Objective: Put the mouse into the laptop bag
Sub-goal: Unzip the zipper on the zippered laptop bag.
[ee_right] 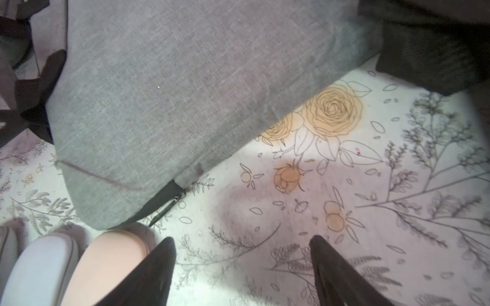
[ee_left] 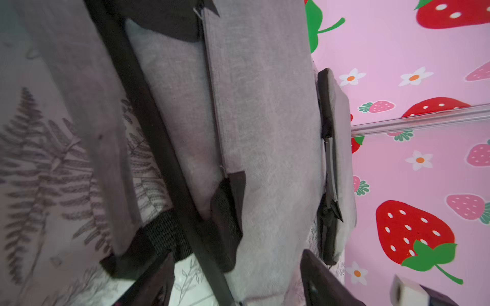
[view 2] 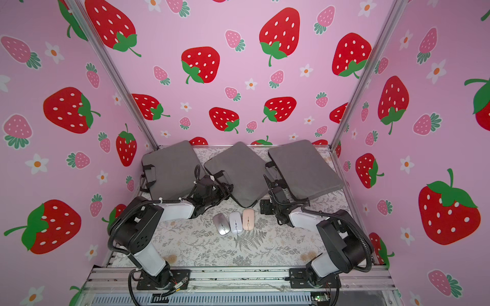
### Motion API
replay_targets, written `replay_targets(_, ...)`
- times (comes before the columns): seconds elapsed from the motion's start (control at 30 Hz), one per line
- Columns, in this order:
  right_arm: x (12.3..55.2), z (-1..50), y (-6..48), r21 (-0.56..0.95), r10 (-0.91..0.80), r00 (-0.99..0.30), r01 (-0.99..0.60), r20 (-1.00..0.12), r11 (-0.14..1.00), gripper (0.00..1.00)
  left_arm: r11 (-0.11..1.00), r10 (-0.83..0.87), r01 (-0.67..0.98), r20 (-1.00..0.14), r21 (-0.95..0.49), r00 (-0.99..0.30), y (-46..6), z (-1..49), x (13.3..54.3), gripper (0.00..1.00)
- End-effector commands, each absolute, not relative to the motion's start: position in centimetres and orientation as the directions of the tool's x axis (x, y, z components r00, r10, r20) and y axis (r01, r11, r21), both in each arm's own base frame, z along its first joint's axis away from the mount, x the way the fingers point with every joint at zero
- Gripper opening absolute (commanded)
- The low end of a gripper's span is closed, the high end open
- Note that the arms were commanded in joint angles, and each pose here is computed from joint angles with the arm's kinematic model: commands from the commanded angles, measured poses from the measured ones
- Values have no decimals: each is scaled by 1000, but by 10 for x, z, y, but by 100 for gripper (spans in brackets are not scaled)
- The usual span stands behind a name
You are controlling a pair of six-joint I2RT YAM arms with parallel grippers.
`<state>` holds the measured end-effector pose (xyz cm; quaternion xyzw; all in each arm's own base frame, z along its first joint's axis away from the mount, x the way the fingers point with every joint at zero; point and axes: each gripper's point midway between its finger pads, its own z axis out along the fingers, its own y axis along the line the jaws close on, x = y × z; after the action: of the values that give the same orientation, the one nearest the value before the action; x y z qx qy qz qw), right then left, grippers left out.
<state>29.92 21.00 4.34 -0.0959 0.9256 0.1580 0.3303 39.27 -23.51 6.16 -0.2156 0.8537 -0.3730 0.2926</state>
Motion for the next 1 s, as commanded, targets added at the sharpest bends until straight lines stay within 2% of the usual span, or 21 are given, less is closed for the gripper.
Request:
replay_targets(0.0, 298, 48, 203, 215, -54, -750, -257, -659, 942, 80, 582, -605, -158, -295, -798, -739, -251, 59, 409, 76)
replay_targets(0.2, 294, 44, 208, 201, -76, -748, -273, -659, 941, 78, 597, -601, -213, -256, -774, -757, -258, 26, 420, 73)
replay_targets(0.3, 291, 40, 214, 176, -107, -745, -291, -659, 940, 76, 607, -607, -226, -260, -762, -751, -256, 17, 426, 49)
replay_targets(0.37, 290, 38, 219, 153, -133, -738, -307, -661, 939, 76, 599, -608, -230, -249, -767, -754, -257, 17, 429, 20)
replay_targets(0.43, 290, 38, 222, 133, -154, -730, -319, -666, 938, 75, 594, -610, -225, -250, -773, -752, -258, 22, 431, 10)
replay_targets(0.6, 295, 37, 226, 95, -179, -701, -332, -690, 938, 75, 589, -604, -193, -268, -785, -751, -260, 48, 433, 7)
replay_targets(0.67, 299, 36, 229, 85, -192, -691, -346, -697, 934, 75, 579, -603, -177, -271, -796, -750, -262, 60, 431, 2)
replay_targets(0.97, 302, 29, 257, 125, -215, -683, -411, -698, 903, 76, 562, -600, -154, -273, -813, -752, -265, 78, 427, 0)
